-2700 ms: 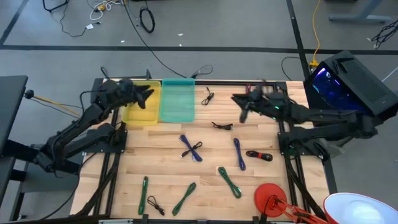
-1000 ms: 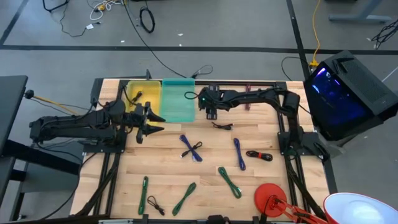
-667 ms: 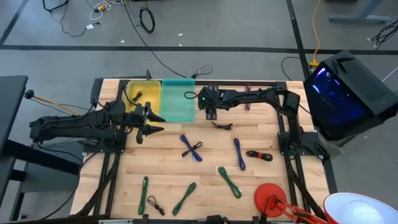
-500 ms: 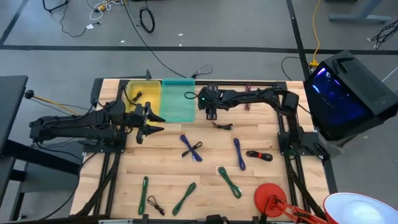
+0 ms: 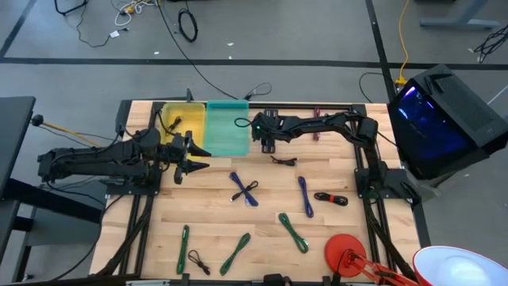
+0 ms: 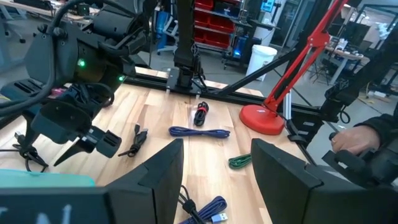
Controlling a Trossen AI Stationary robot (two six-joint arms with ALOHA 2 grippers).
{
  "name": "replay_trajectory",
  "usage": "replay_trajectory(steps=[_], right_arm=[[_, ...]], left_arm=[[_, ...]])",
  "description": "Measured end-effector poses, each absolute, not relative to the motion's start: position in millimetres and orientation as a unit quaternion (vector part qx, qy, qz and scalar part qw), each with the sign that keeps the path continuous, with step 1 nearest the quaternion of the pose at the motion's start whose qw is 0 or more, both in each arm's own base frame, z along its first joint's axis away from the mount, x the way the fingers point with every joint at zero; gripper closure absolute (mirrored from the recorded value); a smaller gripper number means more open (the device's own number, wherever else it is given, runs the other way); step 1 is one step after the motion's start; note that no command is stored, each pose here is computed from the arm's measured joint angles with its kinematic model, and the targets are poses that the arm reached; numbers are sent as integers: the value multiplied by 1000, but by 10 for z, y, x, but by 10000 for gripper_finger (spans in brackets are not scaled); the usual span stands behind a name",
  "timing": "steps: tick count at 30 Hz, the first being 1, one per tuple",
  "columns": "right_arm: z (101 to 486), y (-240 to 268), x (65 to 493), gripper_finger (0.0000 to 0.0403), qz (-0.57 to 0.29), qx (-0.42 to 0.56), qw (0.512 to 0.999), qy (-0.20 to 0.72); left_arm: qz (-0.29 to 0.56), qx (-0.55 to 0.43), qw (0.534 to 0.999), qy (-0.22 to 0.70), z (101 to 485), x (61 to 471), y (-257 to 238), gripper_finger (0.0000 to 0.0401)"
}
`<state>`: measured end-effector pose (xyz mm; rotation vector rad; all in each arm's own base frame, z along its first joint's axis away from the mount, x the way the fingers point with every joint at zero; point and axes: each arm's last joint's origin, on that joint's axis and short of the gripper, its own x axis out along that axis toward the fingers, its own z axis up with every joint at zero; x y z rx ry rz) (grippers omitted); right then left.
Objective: Pick & Place USB Port
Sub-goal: Put the black charger cable into the yellow bin
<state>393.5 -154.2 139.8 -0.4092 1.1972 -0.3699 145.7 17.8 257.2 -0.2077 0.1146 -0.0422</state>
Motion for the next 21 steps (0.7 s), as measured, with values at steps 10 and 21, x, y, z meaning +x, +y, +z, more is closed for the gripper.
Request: replay_trajectory(steps=[10, 21], right_arm=[[1242, -1476, 3972, 159, -173, -184, 782, 570], [1232, -1518, 3984, 236, -209, -178, 783, 559]], left_arm=[[-21, -104, 993, 57, 2572, 1457, 178, 208], [-21, -104, 993, 59, 2568, 1456, 179, 208]])
